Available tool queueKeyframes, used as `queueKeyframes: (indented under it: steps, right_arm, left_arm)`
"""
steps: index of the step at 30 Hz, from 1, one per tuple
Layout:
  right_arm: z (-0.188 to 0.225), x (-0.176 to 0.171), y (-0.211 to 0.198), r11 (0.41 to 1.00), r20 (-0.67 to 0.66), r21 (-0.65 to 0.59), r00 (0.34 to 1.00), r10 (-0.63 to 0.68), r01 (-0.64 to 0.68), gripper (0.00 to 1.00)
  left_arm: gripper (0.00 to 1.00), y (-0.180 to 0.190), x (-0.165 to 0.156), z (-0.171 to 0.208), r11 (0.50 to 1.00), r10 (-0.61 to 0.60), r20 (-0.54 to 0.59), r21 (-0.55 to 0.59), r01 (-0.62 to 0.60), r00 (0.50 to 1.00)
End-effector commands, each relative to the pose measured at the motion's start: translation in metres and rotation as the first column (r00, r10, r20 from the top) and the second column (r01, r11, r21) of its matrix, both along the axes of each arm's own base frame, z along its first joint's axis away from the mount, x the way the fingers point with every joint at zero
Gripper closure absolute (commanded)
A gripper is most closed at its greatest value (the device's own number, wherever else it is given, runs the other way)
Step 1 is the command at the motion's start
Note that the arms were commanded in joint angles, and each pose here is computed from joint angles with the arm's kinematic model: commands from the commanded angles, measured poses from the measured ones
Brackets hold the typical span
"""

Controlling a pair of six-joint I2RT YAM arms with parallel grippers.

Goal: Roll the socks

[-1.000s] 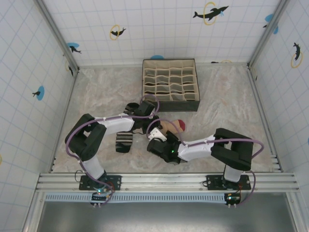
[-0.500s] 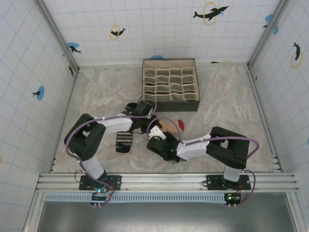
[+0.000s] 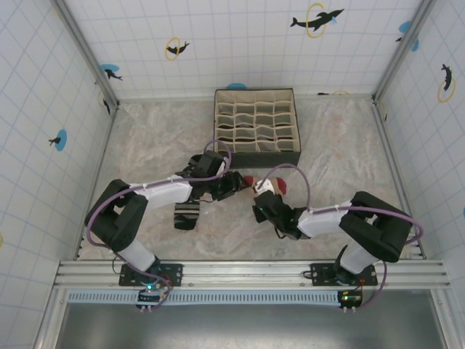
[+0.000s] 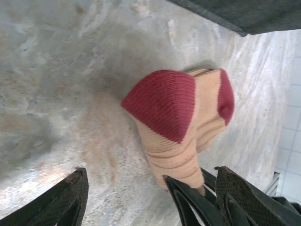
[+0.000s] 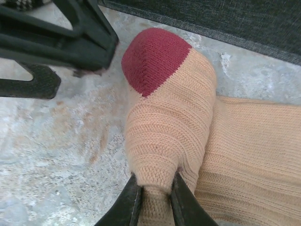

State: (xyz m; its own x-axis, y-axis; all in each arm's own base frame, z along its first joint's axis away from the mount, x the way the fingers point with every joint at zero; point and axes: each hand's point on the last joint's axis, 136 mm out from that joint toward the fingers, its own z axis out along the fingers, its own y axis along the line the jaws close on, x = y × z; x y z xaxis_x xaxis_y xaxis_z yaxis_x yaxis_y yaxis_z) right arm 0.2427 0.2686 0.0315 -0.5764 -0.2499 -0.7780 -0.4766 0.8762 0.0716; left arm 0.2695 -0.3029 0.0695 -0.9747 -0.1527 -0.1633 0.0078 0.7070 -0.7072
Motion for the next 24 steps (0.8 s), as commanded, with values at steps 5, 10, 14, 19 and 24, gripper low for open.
queueKeyframes:
  steps: [5,10,14,19,24]
  right_arm:
    - [-0.040,-0.037,-0.023,0.976,-0.331,0.218,0.942,0.057,0.017,1.00]
    - [-0.038,-0.037,-0.032,0.933,-0.414,0.345,0.909,0.050,0.105,1.00]
    - [-0.044,-0.036,-0.039,0.901,-0.509,0.385,0.860,0.027,0.200,1.00]
    - [-0.049,-0.038,-0.045,0.863,-0.587,0.414,0.809,0.011,0.289,1.00]
    - [-0.054,-0.040,-0.054,0.826,-0.654,0.407,0.756,-0.035,0.391,1.00]
  left_arm:
    - [0.29,-0.005,0.003,0.016,0.998,-0.020,0.065,-0.063,0.024,0.998]
    - [0.32,-0.005,0.000,0.007,0.998,-0.023,0.045,-0.057,0.026,0.999]
    - [0.33,-0.007,-0.002,0.002,0.998,-0.028,0.056,-0.047,0.031,0.998]
    - [0.34,-0.017,-0.005,-0.003,0.998,-0.052,0.066,-0.040,0.054,0.996]
    - [0.36,-0.025,-0.005,-0.008,0.997,-0.066,0.072,-0.039,0.069,0.995]
